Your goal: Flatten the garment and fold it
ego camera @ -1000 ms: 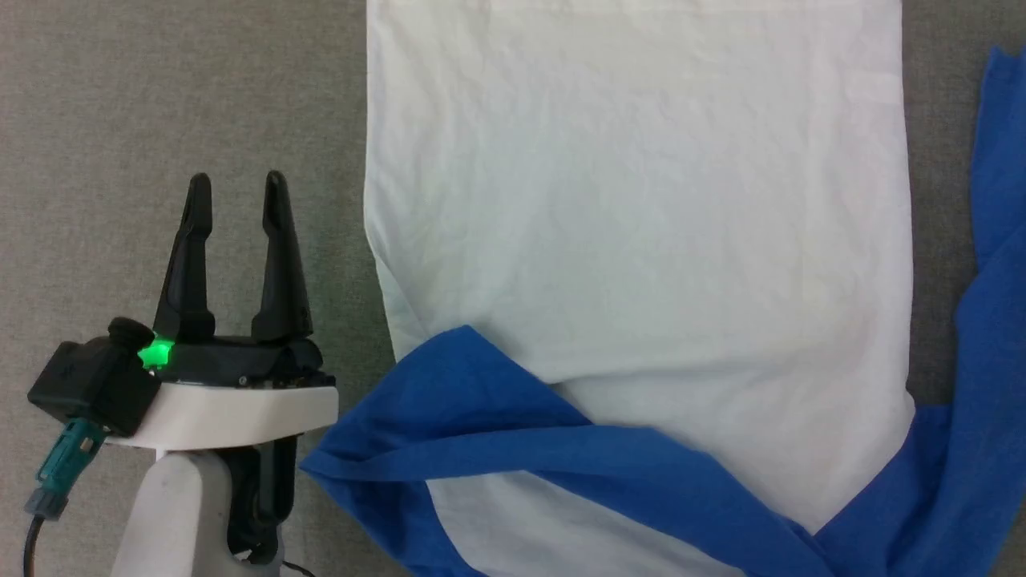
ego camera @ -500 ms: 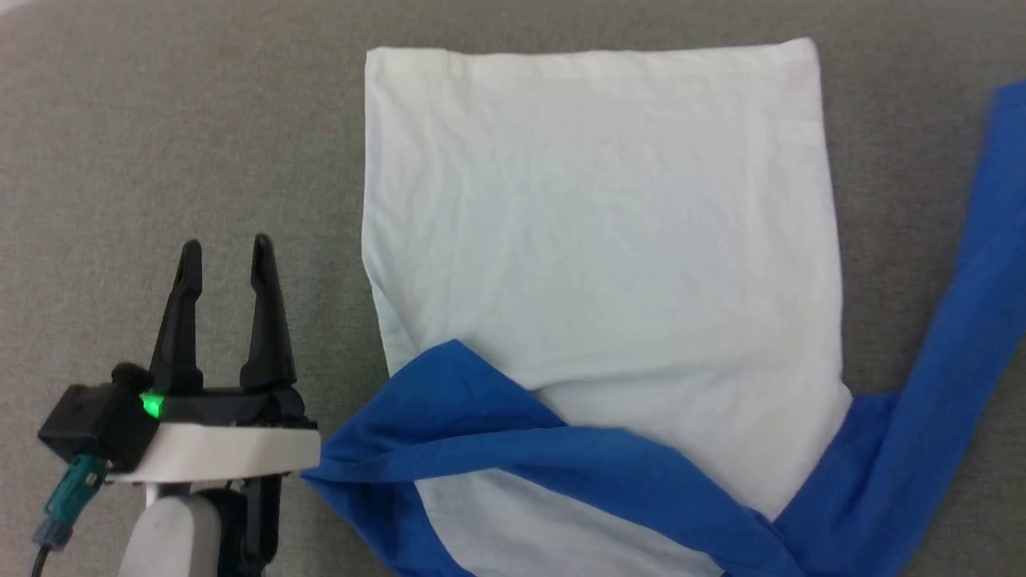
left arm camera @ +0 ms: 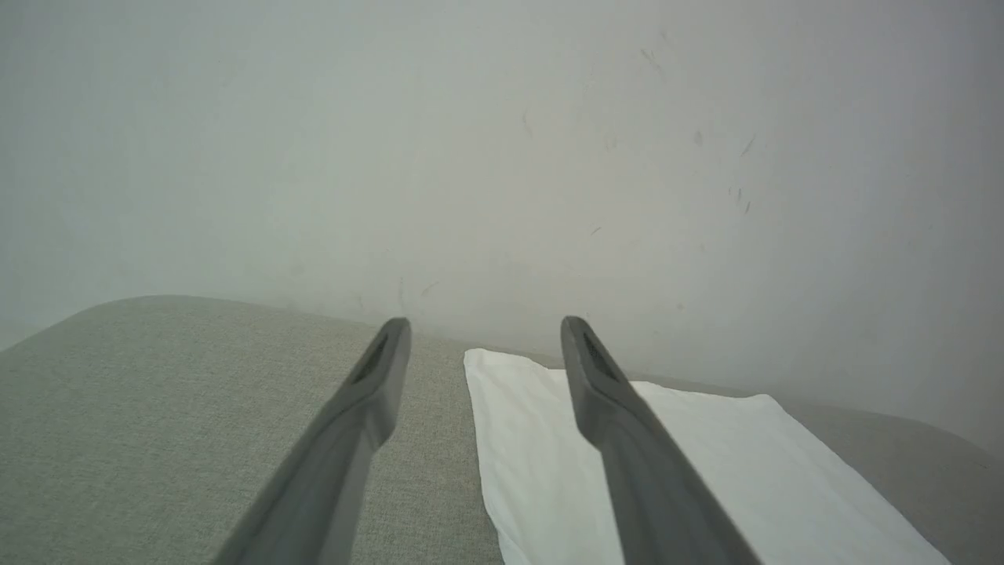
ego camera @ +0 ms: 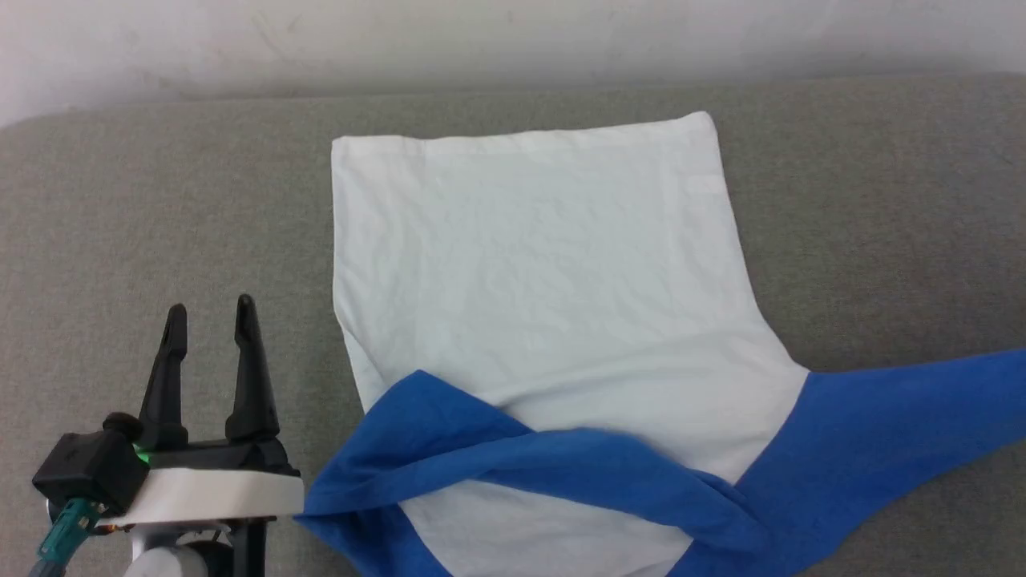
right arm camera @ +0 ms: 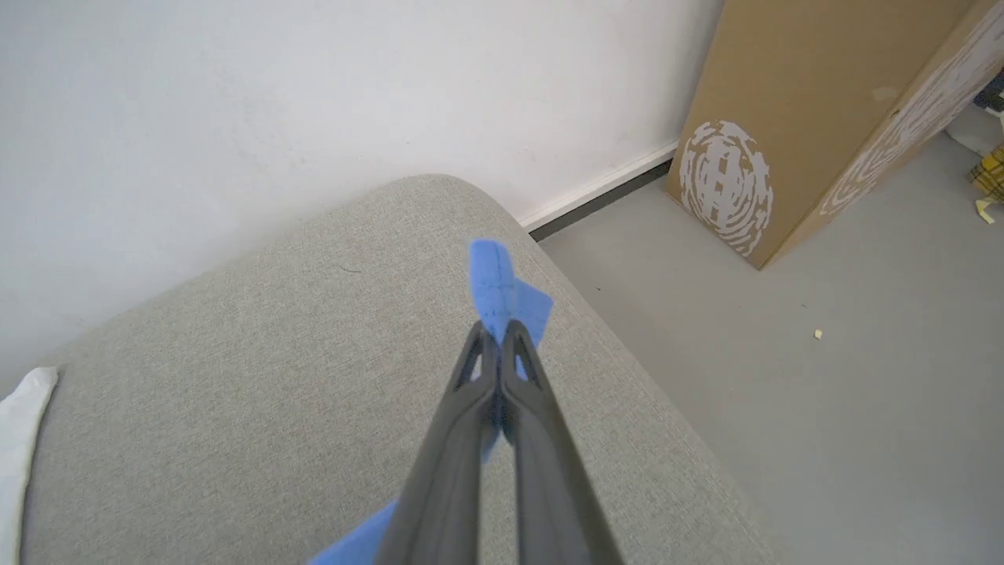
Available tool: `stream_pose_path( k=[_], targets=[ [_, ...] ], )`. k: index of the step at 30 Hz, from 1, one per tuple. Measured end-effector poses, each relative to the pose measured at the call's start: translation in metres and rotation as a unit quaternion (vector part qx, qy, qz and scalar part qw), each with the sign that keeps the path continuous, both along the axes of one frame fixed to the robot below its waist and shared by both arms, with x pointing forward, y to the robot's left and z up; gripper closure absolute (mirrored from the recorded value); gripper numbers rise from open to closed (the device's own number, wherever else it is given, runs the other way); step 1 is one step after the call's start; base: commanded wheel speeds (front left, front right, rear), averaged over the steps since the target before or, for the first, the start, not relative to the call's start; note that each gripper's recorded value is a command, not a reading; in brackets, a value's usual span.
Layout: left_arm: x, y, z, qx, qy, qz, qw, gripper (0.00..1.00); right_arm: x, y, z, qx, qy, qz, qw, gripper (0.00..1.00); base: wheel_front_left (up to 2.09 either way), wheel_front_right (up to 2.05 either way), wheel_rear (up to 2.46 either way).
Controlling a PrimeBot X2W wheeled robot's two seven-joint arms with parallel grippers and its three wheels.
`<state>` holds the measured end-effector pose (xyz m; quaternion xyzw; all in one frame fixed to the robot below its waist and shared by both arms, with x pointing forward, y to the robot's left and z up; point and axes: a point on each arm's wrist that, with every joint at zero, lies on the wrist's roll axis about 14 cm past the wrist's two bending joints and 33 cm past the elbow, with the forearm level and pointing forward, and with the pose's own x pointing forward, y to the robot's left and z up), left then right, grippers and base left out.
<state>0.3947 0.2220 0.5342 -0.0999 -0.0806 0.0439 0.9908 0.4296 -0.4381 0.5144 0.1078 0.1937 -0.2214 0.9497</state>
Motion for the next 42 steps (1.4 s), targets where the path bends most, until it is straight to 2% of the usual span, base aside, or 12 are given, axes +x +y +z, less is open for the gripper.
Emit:
stream_pose_path(
  k=[5, 10, 15, 19, 24, 27, 29, 34, 37, 40, 42],
  targets=[
    [-0.008, -0.002, 0.005, 0.000, -0.002, -0.003, 1.000, 0.00, -0.020, 0.016, 0.007, 0.023, -0.038, 0.004, 0.999, 1.00, 0.00, 0.00, 0.00],
    [-0.015, -0.001, 0.013, 0.001, -0.008, -0.001, 1.000, 0.00, -0.019, 0.057, 0.028, 0.004, -0.080, 0.059, 0.995, 1.00, 0.00, 0.00, 0.00],
    [-0.024, 0.000, 0.019, -0.001, -0.013, 0.001, 1.000, 0.00, -0.014, 0.130, 0.040, 0.005, -0.112, 0.146, 0.983, 1.00, 0.00, 0.00, 0.00],
    [-0.028, 0.000, 0.020, -0.003, -0.012, 0.002, 1.000, 0.00, -0.013, 0.212, 0.038, 0.048, -0.132, 0.229, 0.963, 1.00, 0.00, 0.00, 0.00],
    [-0.031, -0.001, 0.022, -0.005, -0.013, 0.000, 1.000, 0.00, -0.022, 0.308, 0.029, 0.114, -0.134, 0.327, 0.929, 1.00, 0.00, 0.00, 0.00],
    [-0.032, -0.003, 0.020, -0.008, -0.009, -0.002, 1.000, 0.00, -0.030, 0.351, 0.018, 0.150, -0.122, 0.378, 0.905, 1.00, 0.00, 0.00, 0.00],
    [-0.034, -0.002, 0.018, -0.009, -0.004, -0.002, 1.000, 0.00, -0.041, 0.389, 0.008, 0.184, -0.104, 0.422, 0.881, 1.00, 0.00, 0.00, 0.00],
    [-0.037, 0.001, 0.013, -0.009, 0.004, 0.003, 1.000, 0.00, -0.079, 0.478, -0.006, 0.235, -0.063, 0.533, 0.810, 1.00, 0.00, 0.00, 0.00],
    [-0.038, 0.002, 0.009, -0.011, 0.011, 0.004, 1.000, 0.00, -0.095, 0.511, -0.014, 0.242, -0.046, 0.576, 0.779, 1.00, 0.00, 0.00, 0.00],
    [-0.037, 0.003, 0.006, -0.014, 0.015, 0.007, 1.000, 0.00, -0.104, 0.529, -0.030, 0.244, -0.024, 0.598, 0.763, 1.00, 0.00, 0.00, 0.00],
    [-0.037, 0.004, 0.004, -0.015, 0.018, 0.009, 1.000, 0.00, -0.106, 0.536, -0.041, 0.241, -0.012, 0.606, 0.758, 0.99, 0.00, 0.00, 0.00]
  ],
)
